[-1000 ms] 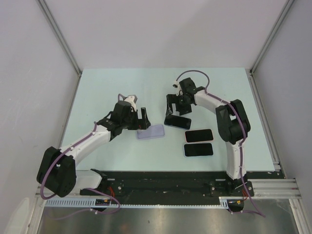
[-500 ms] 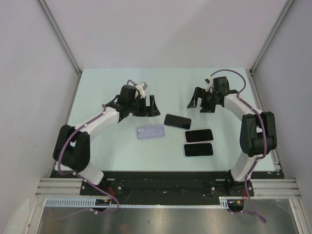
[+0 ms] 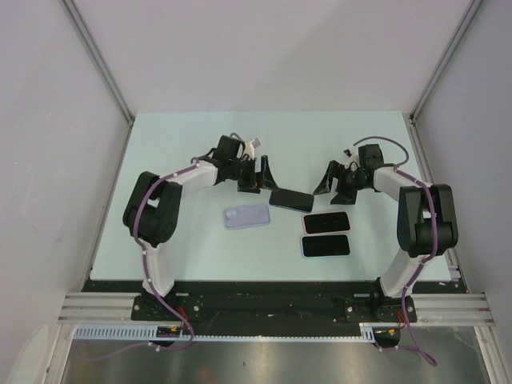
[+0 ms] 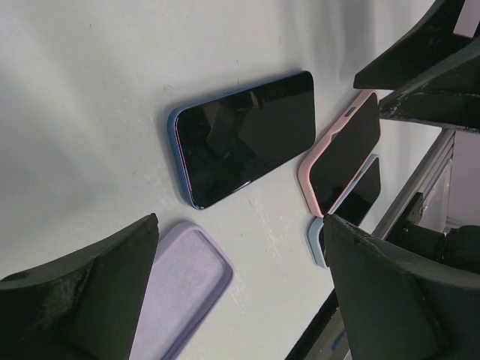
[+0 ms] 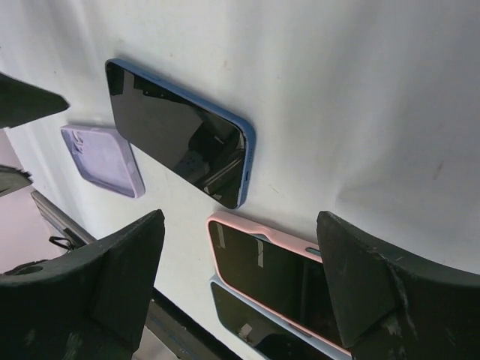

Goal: Put the phone into the phone case

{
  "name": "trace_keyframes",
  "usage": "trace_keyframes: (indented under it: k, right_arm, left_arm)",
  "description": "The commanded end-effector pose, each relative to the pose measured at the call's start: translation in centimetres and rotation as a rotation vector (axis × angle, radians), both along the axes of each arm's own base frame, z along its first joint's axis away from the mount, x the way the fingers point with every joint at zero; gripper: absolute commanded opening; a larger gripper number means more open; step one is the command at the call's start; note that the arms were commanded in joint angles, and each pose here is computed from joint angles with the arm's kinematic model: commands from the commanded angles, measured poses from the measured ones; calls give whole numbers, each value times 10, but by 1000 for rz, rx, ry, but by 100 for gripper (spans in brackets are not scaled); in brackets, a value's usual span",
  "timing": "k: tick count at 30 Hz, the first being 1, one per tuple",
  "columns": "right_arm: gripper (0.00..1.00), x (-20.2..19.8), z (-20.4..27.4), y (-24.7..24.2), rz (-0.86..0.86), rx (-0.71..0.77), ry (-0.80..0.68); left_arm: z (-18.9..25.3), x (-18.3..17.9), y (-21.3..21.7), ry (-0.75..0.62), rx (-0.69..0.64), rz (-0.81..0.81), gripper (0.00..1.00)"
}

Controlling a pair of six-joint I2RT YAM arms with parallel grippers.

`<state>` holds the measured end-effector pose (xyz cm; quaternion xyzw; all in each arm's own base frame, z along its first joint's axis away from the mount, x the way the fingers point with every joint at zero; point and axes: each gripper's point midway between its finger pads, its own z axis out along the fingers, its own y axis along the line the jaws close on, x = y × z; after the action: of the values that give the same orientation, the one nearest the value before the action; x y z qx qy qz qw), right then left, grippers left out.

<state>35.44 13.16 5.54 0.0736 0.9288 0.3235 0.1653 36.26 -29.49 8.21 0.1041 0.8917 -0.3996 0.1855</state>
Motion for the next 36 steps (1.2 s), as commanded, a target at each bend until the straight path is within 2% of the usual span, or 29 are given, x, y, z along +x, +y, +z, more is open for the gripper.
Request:
trace_keyframes:
  k: [1,6,12,13,15,20,23,29,36]
  right_arm:
    - [85,6,11,17,37,57,-46]
    - [81,3,-3,32,65,56,-19]
    - [75,2,-20,50,82,63,8]
    - [73,2,-21,52,83,67,13]
    - [69,1,-25,59,91,74,18]
    - [63,-1,-31,66,103,71,26]
    - [62,-3,-32,68,110,71,29]
    - [61,-3,-31,66,113,67,27]
    - [61,-4,-30,67,126,60,17]
  left_arm:
    - [4,9,-11,23,-56,-23,93]
    - [-11,12,-14,55,-50,-25,90]
    - [-29,14,-19,93,-52,-30,81]
    - [-33,13,-20,109,-59,-34,74]
    - [-33,13,-24,117,-68,-44,66]
    - [-46,10,-29,142,-60,-50,65]
    - [-45,11,-31,133,-59,-49,60]
    - [-6,13,-36,67,-99,-50,57]
    - [62,4,-60,-43,-174,-99,54]
